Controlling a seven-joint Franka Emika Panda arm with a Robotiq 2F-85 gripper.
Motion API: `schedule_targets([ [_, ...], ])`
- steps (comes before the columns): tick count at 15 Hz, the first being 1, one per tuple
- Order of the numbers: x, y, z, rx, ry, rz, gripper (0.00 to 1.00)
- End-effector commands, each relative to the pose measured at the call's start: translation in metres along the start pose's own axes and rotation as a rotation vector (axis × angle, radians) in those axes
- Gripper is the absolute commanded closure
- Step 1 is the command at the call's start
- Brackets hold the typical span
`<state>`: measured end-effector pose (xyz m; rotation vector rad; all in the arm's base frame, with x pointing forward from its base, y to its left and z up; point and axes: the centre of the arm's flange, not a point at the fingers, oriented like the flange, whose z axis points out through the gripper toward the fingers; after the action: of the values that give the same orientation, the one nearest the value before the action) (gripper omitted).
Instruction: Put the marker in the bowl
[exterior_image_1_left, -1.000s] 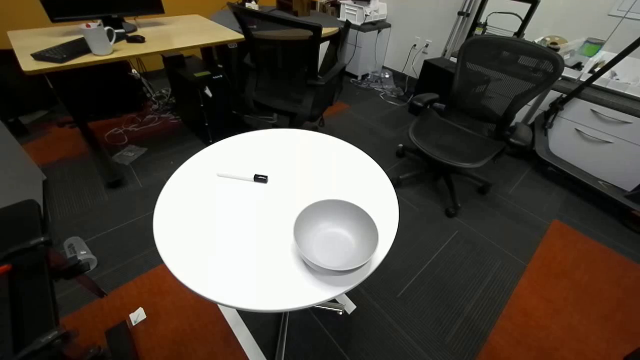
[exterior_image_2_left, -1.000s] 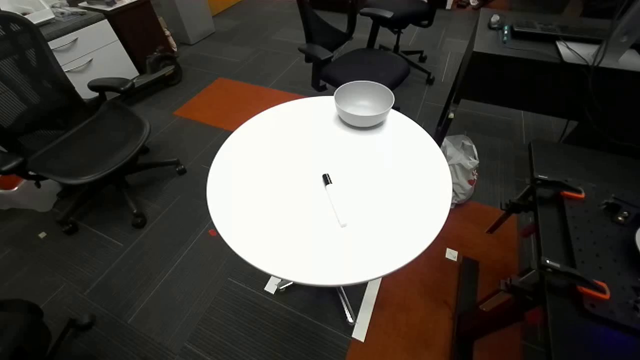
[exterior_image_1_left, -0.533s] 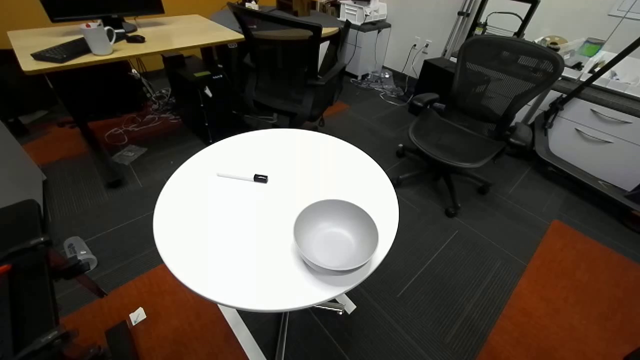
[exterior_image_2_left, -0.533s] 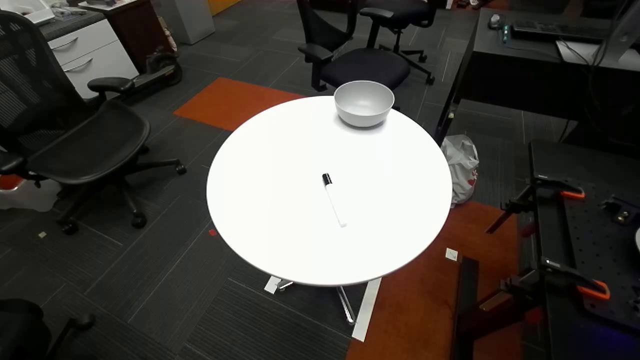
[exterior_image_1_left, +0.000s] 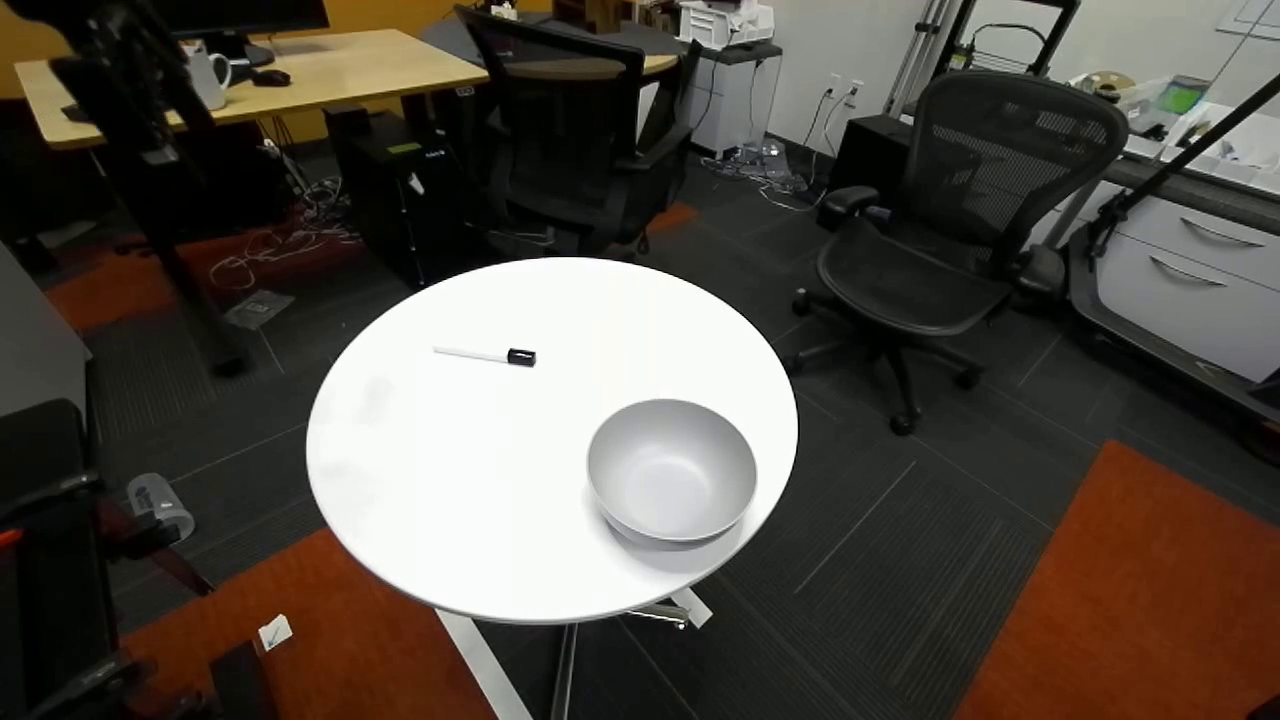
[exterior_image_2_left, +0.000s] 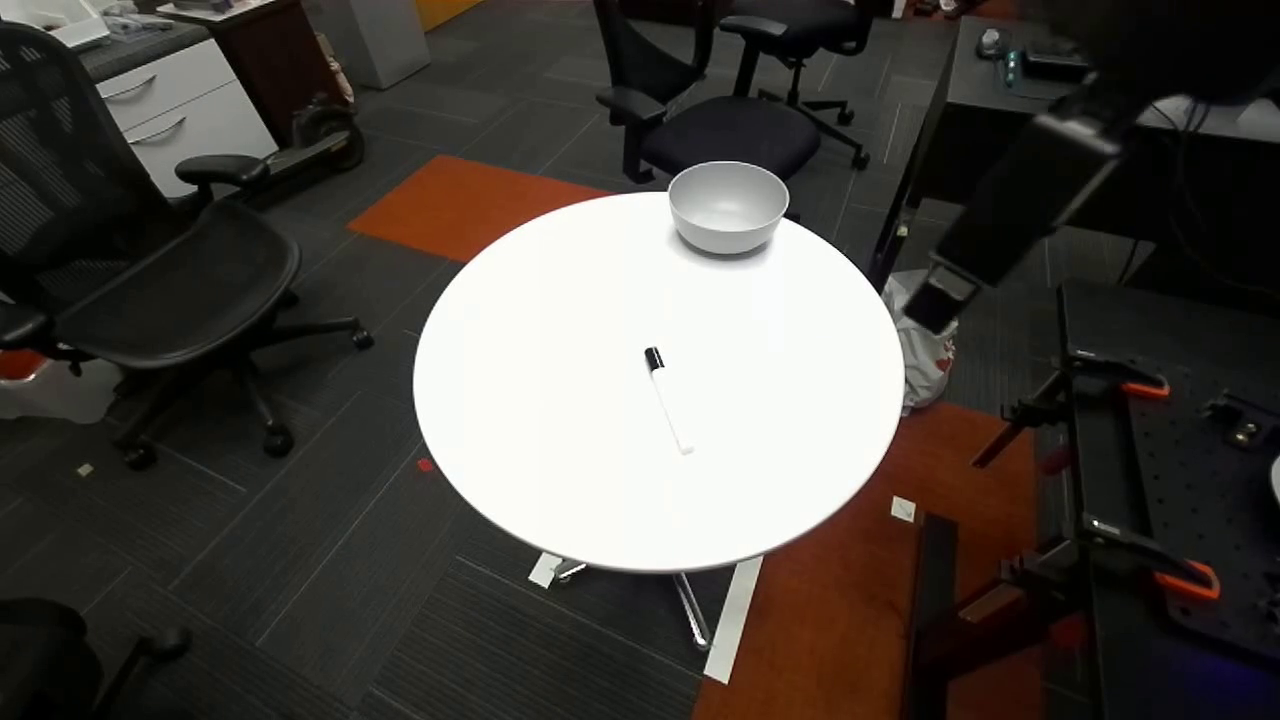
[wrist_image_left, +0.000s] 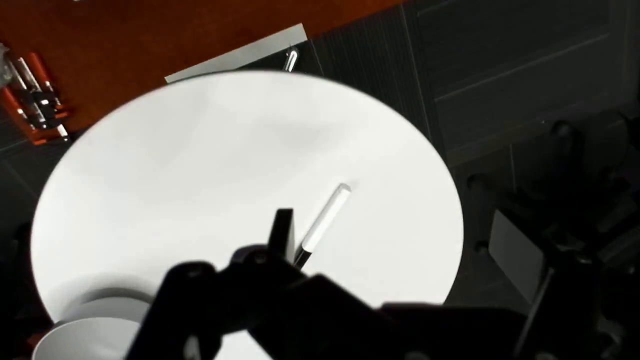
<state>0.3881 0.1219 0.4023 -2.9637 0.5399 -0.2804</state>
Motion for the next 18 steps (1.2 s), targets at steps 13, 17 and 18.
schedule_targets([
  [13,0.167,-0.003,0.173,-0.081,-0.063,0.386,0.0],
  [17,0.182,-0.006,0.209,-0.106,-0.093,0.403,0.0],
  [18,0.183,-0.008,0.219,-0.111,-0.103,0.408,0.0],
])
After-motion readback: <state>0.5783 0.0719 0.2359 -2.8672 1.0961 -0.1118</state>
